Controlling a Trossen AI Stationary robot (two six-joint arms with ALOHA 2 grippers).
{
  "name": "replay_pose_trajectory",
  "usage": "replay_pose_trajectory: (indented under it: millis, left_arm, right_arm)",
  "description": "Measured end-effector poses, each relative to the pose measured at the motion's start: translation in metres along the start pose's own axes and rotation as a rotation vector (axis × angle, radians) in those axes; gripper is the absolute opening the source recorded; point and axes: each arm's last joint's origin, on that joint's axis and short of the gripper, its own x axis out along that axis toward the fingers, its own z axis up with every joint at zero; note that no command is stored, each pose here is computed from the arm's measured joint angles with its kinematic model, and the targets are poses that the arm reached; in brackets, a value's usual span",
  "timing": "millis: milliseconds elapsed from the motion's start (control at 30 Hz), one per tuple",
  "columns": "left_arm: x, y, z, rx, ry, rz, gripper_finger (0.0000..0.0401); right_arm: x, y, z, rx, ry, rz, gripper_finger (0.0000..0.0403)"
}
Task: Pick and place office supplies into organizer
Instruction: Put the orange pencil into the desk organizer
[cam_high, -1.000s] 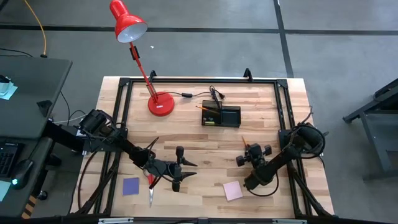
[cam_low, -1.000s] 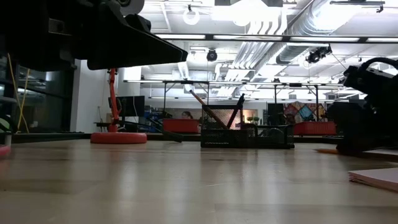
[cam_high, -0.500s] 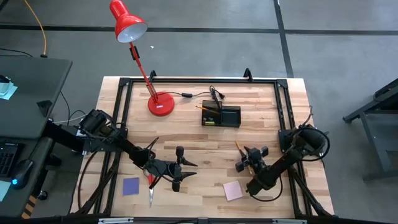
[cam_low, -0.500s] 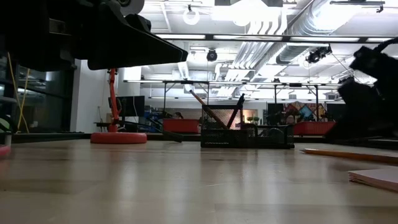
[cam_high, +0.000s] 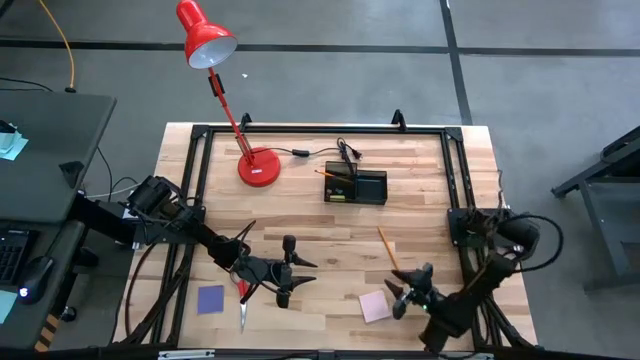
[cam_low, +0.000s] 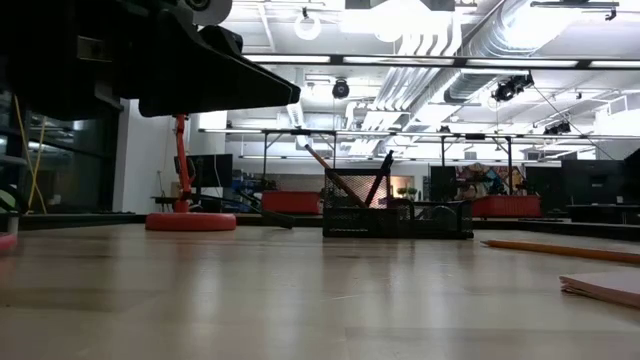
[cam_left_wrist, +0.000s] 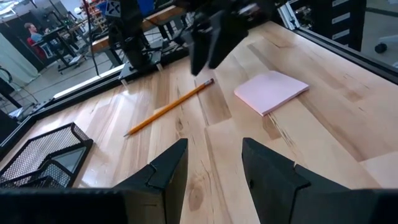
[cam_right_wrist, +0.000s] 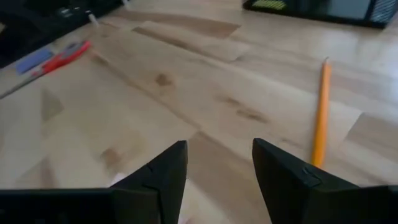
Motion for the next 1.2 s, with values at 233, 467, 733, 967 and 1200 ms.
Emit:
replay_pose_trajectory:
  millis: [233, 467, 733, 967, 1200]
  left_arm:
    - [0.0, 0.0, 0.0, 0.0, 0.0, 0.0, 0.0143]
    - [0.0, 0.0, 0.0, 0.0, 0.001, -0.001, 0.0143]
    - [0.0, 0.0, -0.001, 0.002, 0.006, -0.002, 0.0143]
    - [0.0, 0.0, -0.001, 0.001, 0.006, -0.002, 0.0143]
    - [0.0, 0.0, -0.001, 0.0, 0.005, -0.002, 0.0143]
  right_arm:
    - [-0.004, 0.005, -0.012, -0.038, 0.05, -0.027, 0.0174]
    - [-0.004, -0.003, -0.022, -0.029, 0.024, -0.075, 0.0177]
    - [0.0, -0.009, -0.046, -0.112, -0.005, -0.178, 0.0177]
    - [-0.002, 0.011, -0.051, -0.266, -0.055, -0.284, 0.0177]
    - [-0.007, 0.019, -0.049, -0.3, -0.07, -0.288, 0.0177]
